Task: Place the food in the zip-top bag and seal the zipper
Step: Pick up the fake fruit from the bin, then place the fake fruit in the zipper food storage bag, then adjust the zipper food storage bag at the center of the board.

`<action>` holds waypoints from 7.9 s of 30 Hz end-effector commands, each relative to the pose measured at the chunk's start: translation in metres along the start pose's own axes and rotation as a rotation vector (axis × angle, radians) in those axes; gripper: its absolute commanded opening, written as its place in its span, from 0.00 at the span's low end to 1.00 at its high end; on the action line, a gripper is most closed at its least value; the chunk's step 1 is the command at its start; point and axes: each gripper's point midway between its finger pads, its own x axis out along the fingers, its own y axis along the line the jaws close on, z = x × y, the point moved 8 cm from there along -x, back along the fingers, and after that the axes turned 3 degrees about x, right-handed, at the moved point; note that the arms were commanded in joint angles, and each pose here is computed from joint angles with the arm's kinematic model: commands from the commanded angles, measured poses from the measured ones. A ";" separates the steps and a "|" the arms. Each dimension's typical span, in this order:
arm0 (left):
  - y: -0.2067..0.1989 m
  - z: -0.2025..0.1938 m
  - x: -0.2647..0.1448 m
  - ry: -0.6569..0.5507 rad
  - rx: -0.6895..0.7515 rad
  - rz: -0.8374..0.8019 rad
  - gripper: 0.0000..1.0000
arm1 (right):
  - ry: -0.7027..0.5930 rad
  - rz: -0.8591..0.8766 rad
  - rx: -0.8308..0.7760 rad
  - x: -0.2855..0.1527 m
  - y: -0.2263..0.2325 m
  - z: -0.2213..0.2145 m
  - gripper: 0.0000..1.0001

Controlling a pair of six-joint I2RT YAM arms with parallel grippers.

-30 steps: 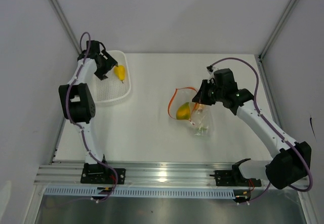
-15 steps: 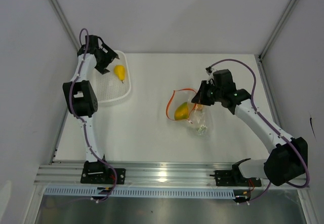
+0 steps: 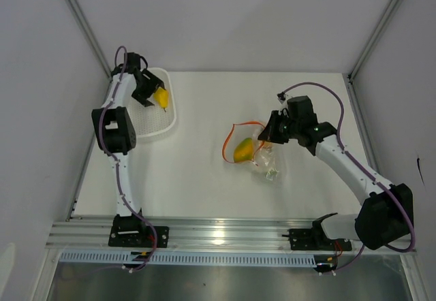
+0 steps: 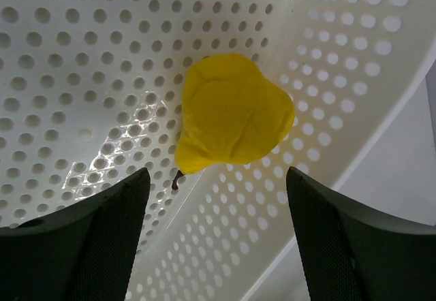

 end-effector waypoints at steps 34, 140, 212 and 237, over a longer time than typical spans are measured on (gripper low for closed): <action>0.004 0.020 0.031 -0.196 -0.174 0.122 0.81 | -0.057 0.052 0.034 -0.001 -0.028 -0.003 0.00; -0.082 -0.374 -0.244 0.300 0.835 -0.980 1.00 | -0.224 0.042 0.015 -0.104 0.048 0.017 0.00; 0.003 -0.357 -0.311 0.116 0.636 -0.988 0.00 | -0.107 0.215 -0.115 -0.087 0.080 0.026 0.00; -0.009 -0.371 -0.277 0.181 0.628 -0.918 0.01 | -0.011 0.190 -0.302 -0.105 0.053 -0.022 0.63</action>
